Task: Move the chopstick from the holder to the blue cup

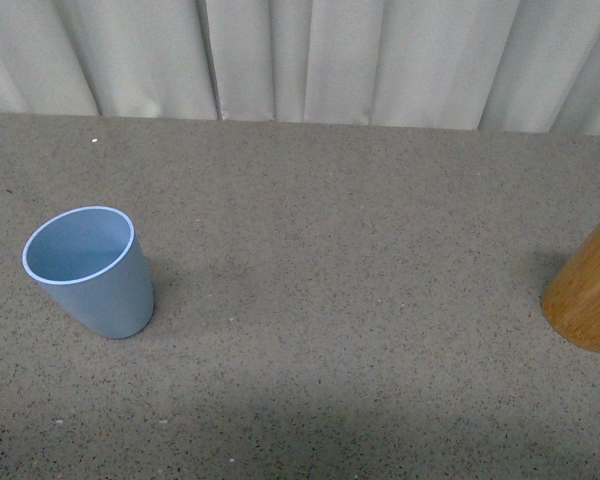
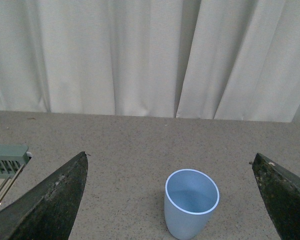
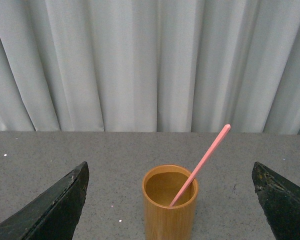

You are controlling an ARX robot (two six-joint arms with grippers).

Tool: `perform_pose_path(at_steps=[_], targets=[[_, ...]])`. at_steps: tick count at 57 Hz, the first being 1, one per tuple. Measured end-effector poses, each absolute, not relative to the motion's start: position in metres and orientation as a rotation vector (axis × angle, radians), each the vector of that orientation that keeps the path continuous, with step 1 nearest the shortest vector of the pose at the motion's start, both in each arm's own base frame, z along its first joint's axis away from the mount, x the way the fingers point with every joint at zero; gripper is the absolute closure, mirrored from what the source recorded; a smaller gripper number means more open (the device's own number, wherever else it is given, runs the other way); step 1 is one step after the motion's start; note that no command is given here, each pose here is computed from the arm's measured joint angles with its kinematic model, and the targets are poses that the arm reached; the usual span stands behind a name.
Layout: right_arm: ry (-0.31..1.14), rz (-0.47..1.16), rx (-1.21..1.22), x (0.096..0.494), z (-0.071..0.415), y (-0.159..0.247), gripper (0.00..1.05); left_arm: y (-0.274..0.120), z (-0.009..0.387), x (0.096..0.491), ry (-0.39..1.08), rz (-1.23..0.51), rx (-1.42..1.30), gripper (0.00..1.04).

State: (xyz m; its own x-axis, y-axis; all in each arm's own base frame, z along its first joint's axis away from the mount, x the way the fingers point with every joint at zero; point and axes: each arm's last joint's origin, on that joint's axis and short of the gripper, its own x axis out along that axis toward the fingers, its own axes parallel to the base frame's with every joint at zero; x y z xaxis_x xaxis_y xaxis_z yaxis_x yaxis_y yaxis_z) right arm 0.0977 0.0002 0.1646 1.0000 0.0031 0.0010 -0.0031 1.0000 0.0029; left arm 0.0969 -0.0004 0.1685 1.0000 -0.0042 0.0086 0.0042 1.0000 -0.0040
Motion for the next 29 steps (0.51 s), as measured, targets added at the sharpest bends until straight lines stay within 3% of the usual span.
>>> perform_pose_path(at_steps=[29], targets=[[-0.001, 0.003, 0.003, 0.0977, 0.1646, 0.0002, 0.1, -0.0004, 0.1685, 0.0969, -0.009, -0.004, -0.004, 0.07]])
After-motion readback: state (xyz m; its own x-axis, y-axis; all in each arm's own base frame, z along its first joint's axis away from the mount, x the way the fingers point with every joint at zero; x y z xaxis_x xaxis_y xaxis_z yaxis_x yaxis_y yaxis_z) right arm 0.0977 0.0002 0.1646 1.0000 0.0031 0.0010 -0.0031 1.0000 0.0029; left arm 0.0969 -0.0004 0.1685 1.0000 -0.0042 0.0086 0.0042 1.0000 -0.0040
